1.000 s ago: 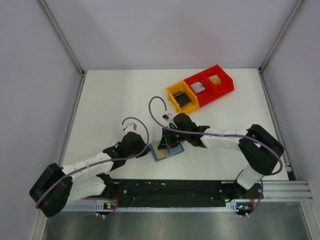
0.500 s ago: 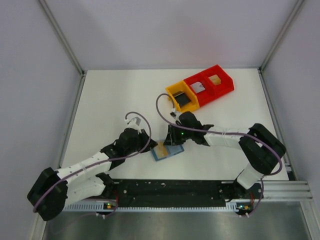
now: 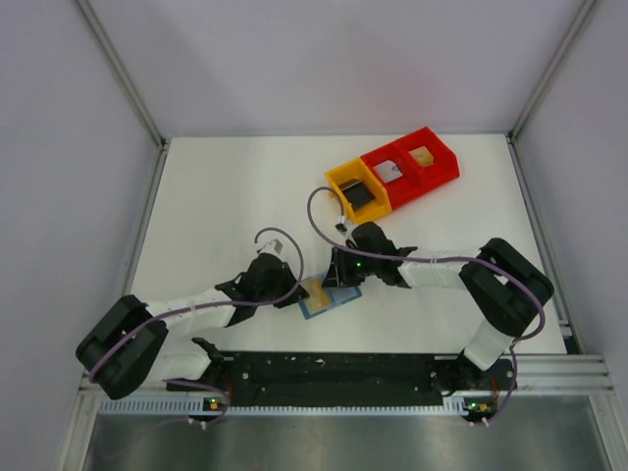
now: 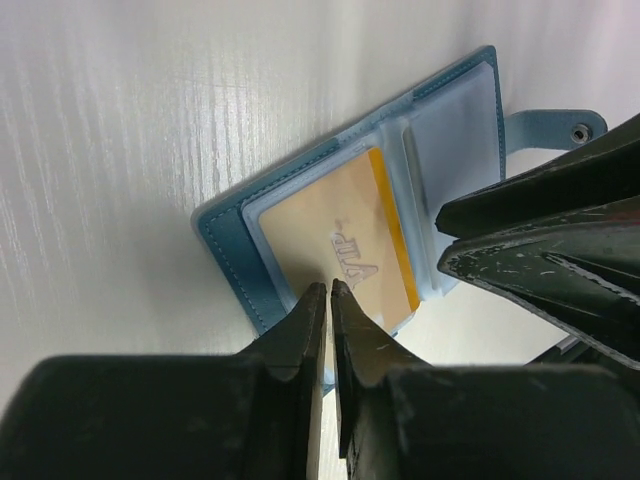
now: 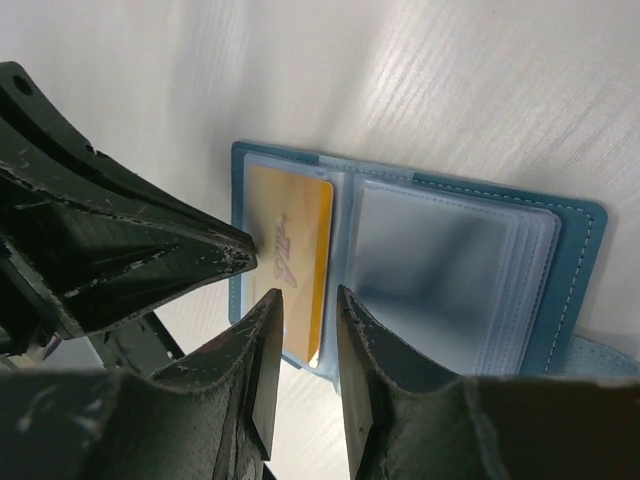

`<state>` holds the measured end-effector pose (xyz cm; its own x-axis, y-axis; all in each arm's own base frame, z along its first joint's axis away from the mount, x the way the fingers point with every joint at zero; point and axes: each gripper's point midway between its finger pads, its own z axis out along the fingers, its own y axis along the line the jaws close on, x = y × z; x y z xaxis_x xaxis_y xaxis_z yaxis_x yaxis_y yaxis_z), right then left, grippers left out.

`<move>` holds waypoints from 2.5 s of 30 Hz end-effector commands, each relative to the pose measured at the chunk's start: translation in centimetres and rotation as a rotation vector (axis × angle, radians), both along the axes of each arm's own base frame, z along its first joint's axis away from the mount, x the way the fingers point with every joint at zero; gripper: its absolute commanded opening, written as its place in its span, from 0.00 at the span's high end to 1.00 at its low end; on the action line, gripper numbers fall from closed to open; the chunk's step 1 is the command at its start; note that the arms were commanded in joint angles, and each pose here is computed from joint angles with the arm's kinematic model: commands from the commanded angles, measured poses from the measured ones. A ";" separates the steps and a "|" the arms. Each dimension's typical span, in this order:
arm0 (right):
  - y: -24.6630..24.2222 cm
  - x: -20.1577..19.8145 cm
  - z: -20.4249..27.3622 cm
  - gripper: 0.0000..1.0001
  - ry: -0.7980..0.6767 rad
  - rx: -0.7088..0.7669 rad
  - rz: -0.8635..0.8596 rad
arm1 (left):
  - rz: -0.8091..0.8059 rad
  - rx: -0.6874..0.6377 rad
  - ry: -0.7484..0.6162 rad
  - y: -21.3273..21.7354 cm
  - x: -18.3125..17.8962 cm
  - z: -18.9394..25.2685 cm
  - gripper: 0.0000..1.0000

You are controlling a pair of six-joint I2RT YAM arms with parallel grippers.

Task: Take the credit cards out of the card holder
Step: Open the card holder at the center of the board, then remove the credit card from the card holder.

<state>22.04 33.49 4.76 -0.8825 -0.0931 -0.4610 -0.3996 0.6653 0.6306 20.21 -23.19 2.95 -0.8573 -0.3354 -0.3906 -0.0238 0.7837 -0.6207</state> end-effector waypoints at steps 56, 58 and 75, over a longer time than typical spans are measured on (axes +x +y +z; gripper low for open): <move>-1.6 1.2 -2.1 1.00 0.071 0.067 -0.009 | 0.077 -0.040 -0.041 1.4 0.3 0.9 0.94; -1.4 1.1 -1.9 1.00 0.072 0.076 -0.005 | 0.055 -0.075 -0.083 0.8 0.7 2.4 0.93; -1.2 1.1 -1.6 1.00 0.073 0.094 0.001 | -0.001 -0.010 -0.077 -1.0 2.8 1.3 0.91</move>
